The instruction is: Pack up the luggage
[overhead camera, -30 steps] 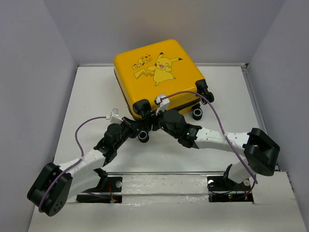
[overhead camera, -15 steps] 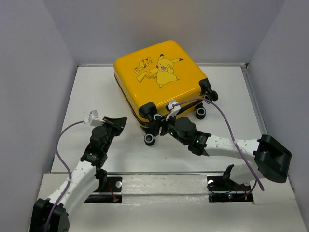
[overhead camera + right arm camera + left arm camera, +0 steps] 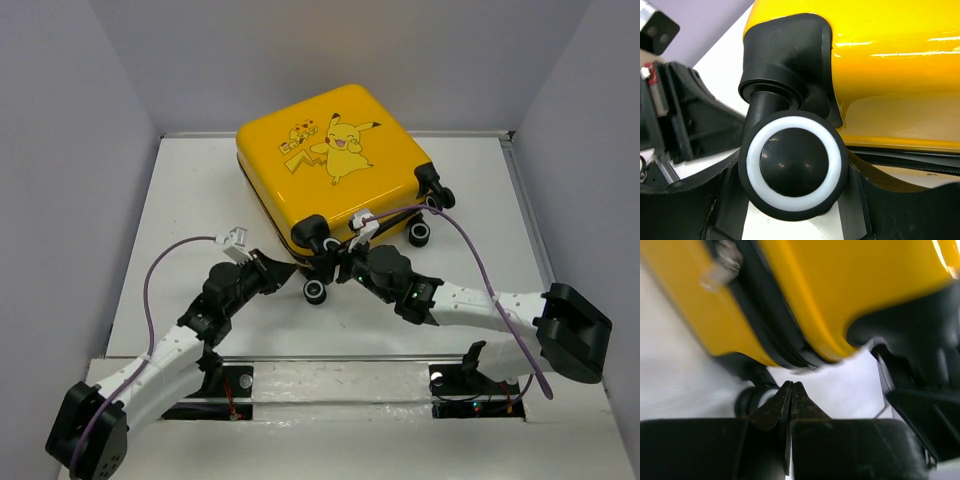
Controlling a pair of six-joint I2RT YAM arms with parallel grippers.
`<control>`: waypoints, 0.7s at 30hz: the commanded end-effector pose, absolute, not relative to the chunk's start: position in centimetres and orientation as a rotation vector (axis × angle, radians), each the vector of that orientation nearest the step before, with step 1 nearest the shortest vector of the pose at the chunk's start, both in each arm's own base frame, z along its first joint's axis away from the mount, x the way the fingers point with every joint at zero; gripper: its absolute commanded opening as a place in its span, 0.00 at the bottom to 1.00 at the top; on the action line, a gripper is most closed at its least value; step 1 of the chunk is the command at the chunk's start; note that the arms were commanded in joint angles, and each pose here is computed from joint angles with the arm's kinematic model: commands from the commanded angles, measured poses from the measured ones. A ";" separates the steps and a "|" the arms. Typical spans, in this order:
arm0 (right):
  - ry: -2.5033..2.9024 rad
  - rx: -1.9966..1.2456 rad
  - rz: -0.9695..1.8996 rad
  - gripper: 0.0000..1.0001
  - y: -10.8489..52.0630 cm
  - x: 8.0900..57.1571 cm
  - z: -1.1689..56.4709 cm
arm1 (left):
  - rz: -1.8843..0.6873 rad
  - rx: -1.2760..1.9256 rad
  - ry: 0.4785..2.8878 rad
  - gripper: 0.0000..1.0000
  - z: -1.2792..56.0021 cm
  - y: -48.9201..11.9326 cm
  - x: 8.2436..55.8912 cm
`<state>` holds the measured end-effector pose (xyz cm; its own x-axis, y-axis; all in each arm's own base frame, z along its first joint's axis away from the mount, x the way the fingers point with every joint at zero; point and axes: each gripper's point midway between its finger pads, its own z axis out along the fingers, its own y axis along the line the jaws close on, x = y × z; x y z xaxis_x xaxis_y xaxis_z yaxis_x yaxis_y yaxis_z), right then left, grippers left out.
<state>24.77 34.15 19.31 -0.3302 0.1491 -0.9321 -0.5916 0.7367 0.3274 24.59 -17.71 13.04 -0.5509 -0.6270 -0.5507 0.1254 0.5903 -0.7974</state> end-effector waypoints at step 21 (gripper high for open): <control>1.769 -0.303 0.778 0.07 35.2 26.0 19.7 | -0.743 -0.091 1.828 0.49 16.7 -23.2 28.7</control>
<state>25.15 35.12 19.30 -0.3477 0.1570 -0.9244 -0.5868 0.7325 0.3452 24.84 -23.22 11.38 -0.5749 -0.3333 -0.7473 0.2770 0.7800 -0.5611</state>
